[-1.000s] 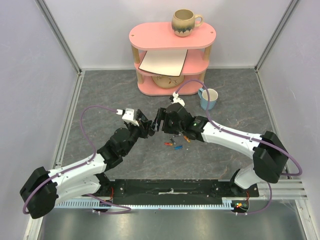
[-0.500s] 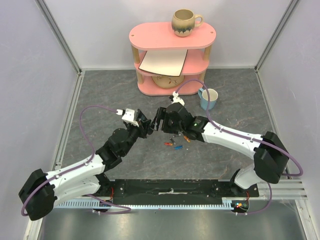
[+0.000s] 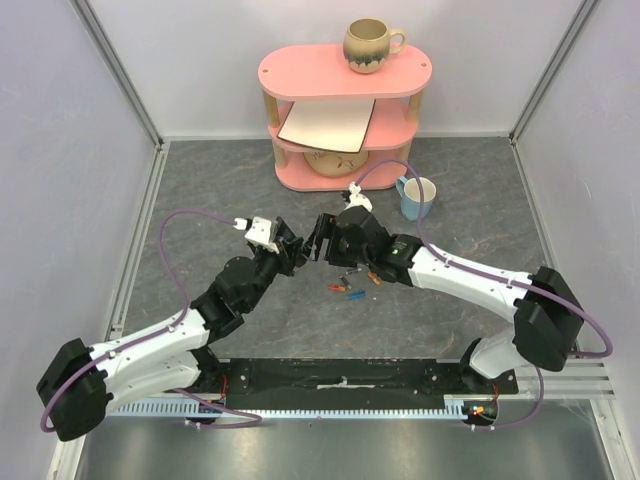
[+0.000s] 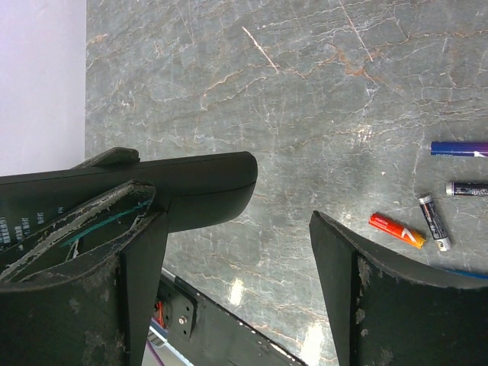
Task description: Load the batteries into the remote control
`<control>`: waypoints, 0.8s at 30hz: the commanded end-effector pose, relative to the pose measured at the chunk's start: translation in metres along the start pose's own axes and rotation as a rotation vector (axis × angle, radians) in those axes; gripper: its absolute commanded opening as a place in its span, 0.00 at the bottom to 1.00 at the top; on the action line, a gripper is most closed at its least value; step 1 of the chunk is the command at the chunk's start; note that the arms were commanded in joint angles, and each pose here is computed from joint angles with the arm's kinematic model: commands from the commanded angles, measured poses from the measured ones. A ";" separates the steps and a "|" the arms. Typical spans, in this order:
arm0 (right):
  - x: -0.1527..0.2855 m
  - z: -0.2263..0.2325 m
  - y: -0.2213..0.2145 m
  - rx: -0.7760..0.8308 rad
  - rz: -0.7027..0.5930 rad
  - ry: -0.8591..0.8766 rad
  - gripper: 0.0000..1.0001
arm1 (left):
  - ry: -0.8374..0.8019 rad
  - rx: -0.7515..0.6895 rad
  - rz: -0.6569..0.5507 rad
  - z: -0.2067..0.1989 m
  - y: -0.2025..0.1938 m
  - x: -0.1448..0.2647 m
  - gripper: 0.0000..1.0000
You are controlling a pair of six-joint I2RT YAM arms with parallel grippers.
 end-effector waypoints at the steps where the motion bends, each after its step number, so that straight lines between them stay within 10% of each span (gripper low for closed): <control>1: -0.001 -0.039 -0.024 0.039 0.076 -0.153 0.82 | -0.098 0.142 -0.376 -0.027 0.109 0.006 0.02; 24: 0.019 -0.038 -0.021 0.024 0.050 -0.128 0.82 | -0.026 0.097 -0.344 -0.017 0.100 -0.002 0.02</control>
Point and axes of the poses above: each gripper's point midway between its finger pads, its own x axis back along the fingers, its own z axis along the line the jaws close on, y = z × x, the point moved 5 cm from there along x, back along the fingers, and after that the axes turned 1 degree about -x, right-handed, at the moved point
